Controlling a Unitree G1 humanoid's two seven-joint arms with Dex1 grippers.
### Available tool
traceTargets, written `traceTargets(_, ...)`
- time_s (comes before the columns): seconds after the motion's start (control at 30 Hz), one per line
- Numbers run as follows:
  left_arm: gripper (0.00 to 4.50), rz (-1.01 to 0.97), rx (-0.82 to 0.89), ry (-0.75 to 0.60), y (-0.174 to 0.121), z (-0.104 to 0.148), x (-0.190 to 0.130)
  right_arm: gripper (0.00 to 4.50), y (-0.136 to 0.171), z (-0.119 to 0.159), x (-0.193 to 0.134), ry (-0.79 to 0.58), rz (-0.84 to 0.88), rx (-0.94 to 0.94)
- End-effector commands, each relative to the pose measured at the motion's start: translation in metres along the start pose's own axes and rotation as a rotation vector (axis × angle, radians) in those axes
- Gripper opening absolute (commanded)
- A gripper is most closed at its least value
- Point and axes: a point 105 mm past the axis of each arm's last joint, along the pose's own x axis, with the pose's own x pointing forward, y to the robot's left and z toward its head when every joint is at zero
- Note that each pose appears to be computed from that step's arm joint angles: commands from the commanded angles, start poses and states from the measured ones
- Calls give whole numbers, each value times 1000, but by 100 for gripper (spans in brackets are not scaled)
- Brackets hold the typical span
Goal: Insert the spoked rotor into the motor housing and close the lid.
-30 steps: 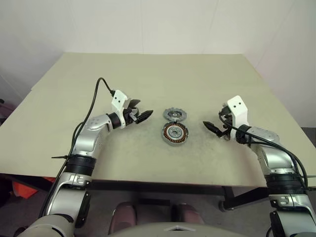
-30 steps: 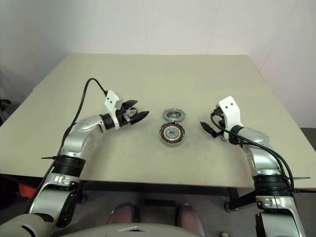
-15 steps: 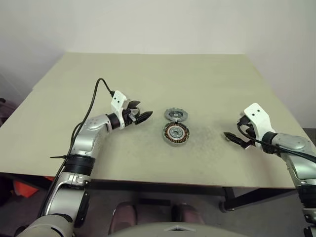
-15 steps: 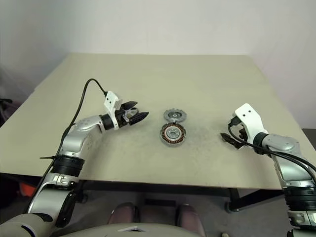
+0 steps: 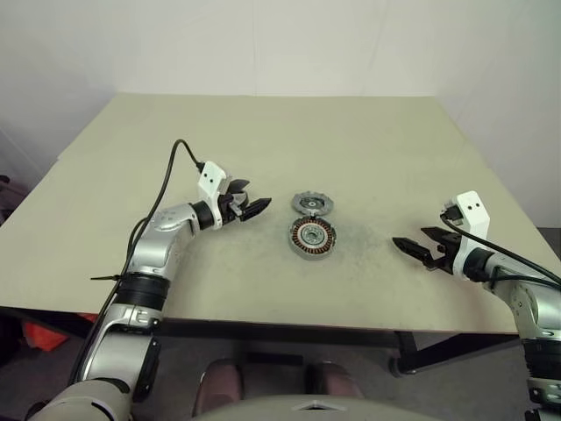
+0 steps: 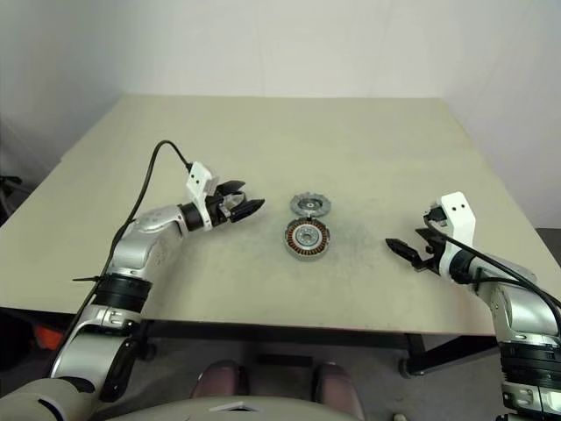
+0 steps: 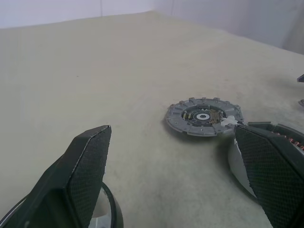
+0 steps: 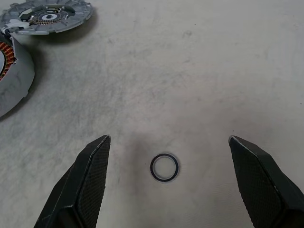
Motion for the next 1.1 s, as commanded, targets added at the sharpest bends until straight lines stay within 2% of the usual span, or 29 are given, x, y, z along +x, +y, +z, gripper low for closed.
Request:
traceTargets(0.03,437,-3,49,-40,1,16,0,450,1,4,-2,-2,-2,-44)
traceTargets(0.23,437,4,55,-39,3,17,0,450,5,-14,4,60,-10,-152)
traceTargets(0.53,437,7,58,-36,3,15,-1,450,-6,-17,6,55,-46,-89)
traceTargets(0.57,441,7,58,-35,2,14,-1,410,-9,-18,6,60,-55,-81)
traceTargets(0.63,441,8,58,-35,2,14,-1,358,-13,-19,5,61,-63,-72)
traceTargets(0.8,441,11,60,-33,3,14,-2,179,-15,-20,4,60,-65,-81)
traceTargets(1.03,441,14,64,-32,4,15,-3,179,-14,-24,5,73,-61,-83)
traceTargets(1.1,441,16,65,-32,5,15,-3,141,-15,-25,5,74,-67,-68)
